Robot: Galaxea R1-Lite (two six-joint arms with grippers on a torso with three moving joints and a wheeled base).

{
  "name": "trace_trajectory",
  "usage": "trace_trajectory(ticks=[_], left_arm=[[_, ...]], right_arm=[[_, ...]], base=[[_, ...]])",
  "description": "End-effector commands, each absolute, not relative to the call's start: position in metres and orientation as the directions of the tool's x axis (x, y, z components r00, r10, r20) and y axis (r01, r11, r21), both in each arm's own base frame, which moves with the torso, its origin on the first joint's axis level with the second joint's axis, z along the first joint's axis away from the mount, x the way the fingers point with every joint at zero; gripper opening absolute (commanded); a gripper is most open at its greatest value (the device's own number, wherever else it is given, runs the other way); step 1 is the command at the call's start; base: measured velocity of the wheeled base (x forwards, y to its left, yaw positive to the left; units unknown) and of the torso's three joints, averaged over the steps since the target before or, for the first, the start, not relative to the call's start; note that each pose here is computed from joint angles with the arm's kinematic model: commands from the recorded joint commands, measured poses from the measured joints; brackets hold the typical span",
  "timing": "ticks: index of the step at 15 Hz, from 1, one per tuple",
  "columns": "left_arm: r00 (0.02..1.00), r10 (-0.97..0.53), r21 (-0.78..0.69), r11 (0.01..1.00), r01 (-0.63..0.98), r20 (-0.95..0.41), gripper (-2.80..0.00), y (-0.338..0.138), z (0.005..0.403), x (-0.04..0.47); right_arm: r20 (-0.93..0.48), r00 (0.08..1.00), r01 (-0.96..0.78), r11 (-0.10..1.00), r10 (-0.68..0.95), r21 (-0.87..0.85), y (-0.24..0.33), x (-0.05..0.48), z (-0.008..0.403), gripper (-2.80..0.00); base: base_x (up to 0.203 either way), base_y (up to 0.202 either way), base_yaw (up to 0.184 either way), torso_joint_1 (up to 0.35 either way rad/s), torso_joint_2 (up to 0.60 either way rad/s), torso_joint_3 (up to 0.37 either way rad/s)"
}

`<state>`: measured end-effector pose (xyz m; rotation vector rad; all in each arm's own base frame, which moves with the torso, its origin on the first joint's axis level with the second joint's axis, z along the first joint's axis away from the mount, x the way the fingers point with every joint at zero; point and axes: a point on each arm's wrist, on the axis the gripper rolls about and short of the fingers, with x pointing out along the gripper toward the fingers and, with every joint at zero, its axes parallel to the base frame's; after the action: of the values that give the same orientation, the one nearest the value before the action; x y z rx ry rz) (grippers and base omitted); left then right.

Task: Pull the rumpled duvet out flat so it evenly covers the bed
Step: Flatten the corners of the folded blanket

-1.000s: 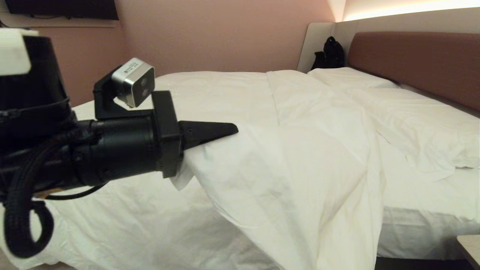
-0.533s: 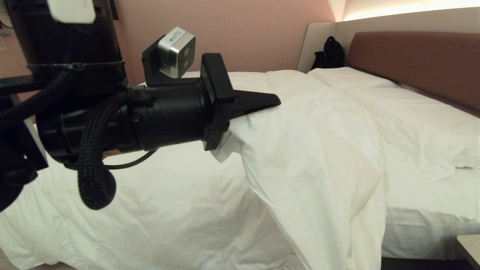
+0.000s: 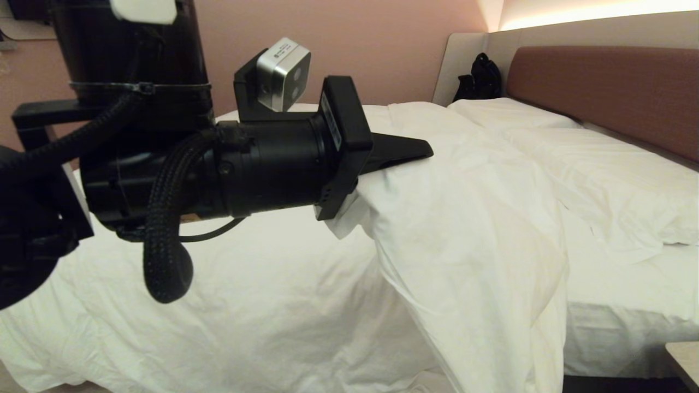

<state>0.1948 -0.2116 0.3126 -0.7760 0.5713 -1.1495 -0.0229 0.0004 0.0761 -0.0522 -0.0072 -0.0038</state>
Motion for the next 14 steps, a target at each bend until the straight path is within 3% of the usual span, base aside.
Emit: trace_trajectory(ticks=[1, 9, 14], left_arm=[[0.316, -0.948, -0.792, 0.208, 0.574, -0.019, -2.80, -0.212, 0.310, 0.195], [0.378, -0.919, -0.792, 0.311, 0.526, -0.110, -2.80, -0.229, 0.290, 0.208], [0.480, -0.855, -0.671, 0.473, 0.571, -0.195, -2.80, -0.244, 0.277, 0.207]], right_arm=[[0.006, 1.000, 0.005, 0.999, -0.005, -0.041, 0.000, -0.023, 0.076, -2.80], [0.006, 1.000, 0.006, 0.999, -0.006, -0.037, 0.000, -0.023, 0.076, -2.80], [0.006, 1.000, 0.006, 0.999, -0.006, -0.037, 0.000, -0.023, 0.076, -2.80]], base=[[0.000, 0.000, 0.000, 0.000, 0.00, 0.000], [0.000, 0.000, 0.000, 0.000, 0.00, 0.000], [0.000, 0.000, 0.000, 0.000, 0.00, 0.000]])
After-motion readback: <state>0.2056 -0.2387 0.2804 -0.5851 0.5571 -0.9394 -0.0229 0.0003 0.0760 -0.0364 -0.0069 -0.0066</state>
